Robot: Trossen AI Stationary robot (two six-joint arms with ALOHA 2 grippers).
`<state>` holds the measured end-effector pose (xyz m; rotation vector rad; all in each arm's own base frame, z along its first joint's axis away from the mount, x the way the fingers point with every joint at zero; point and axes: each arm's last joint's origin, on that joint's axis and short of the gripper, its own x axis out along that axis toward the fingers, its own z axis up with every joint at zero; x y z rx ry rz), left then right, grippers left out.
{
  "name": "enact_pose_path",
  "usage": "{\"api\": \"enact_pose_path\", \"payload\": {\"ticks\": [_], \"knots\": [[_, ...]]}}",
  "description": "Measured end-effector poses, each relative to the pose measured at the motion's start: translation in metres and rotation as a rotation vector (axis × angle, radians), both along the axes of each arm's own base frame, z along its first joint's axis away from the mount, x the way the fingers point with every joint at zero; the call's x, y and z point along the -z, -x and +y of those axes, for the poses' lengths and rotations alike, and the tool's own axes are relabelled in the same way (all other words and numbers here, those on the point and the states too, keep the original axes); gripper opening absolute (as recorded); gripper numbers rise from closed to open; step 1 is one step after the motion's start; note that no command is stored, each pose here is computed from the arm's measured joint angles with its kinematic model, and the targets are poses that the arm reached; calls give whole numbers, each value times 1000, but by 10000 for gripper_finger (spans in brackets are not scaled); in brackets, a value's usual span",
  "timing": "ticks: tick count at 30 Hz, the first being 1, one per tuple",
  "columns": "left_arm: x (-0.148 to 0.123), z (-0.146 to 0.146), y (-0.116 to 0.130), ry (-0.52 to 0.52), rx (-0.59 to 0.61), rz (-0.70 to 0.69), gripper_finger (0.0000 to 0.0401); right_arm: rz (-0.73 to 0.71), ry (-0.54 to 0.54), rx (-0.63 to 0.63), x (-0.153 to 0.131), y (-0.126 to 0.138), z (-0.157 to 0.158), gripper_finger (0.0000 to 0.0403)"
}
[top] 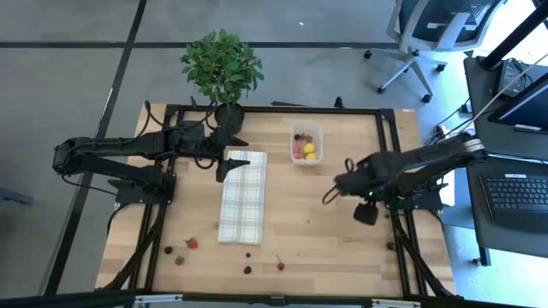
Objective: Pick and placing Produce into tupperware
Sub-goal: Put the right black cherry into the transparent bin
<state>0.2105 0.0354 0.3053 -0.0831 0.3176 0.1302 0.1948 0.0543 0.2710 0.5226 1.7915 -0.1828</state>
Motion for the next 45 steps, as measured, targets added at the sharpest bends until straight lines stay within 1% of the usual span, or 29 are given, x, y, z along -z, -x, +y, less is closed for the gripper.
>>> {"api": "enact_pose_path", "payload": {"ticks": [5, 10, 13, 17, 25, 30, 36, 45], "knots": [[1, 0, 0, -1, 1, 8, 284, 227, -25, -18, 41, -3, 14, 251], [4, 0, 1, 5, 1, 42, 284, 392, -17, -7, 76, 0, 26, 251], [5, 0, 2, 15, -2, 56, 284, 404, -32, -56, 92, 0, 38, 251], [6, 0, 2, 38, -10, 61, 284, 412, -43, -188, 109, 1, 57, 251], [6, 0, 2, 41, -11, 64, 284, 510, -129, -296, 141, 8, 90, 251], [6, 0, 2, 41, -11, 64, 284, 553, -155, -315, 155, 12, 101, 251], [6, 0, 2, 42, -11, 64, 284, 517, -169, -354, 171, 11, 111, 251], [6, 0, 2, 42, -11, 63, 284, 565, -139, -361, 182, 17, 113, 251]]}}
